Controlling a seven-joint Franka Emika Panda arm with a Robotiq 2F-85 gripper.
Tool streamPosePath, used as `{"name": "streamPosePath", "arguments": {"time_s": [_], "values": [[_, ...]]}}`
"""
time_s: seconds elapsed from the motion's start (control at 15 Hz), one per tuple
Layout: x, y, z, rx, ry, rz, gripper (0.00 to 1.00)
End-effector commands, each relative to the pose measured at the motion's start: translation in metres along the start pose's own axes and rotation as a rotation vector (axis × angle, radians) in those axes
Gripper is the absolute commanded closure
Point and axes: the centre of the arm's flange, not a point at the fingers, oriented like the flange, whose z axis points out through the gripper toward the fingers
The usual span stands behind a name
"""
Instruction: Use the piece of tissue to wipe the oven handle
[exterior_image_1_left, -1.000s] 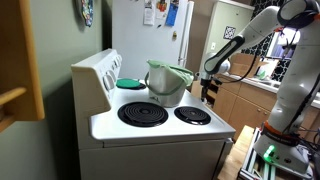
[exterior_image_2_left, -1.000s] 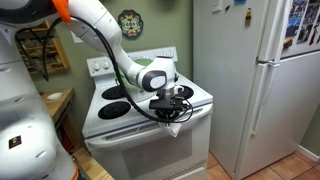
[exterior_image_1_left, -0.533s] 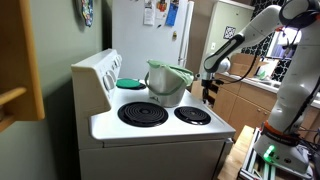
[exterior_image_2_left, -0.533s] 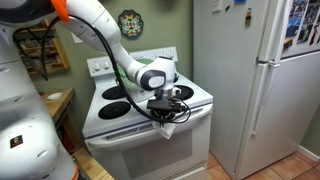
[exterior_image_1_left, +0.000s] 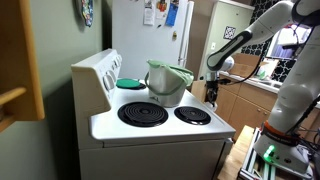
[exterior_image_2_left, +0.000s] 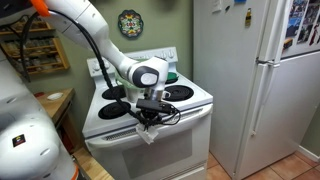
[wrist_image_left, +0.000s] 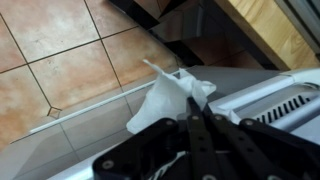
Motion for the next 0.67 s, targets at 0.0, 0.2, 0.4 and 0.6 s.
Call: {"name": "streamPosePath", "arguments": {"time_s": [0.0, 0.2, 0.4, 0.6], "values": [[-0.003, -0.025, 0.011, 0.033, -0.035, -0.077, 0.96], [0.005, -0.018, 0.012, 0.025, -0.037, -0.057, 0.96], [0.005, -0.018, 0.012, 0.025, -0.037, -0.061, 0.96], [0.004, -0.032, 0.017, 0.063, -0.052, -0.102, 0.97]]}}
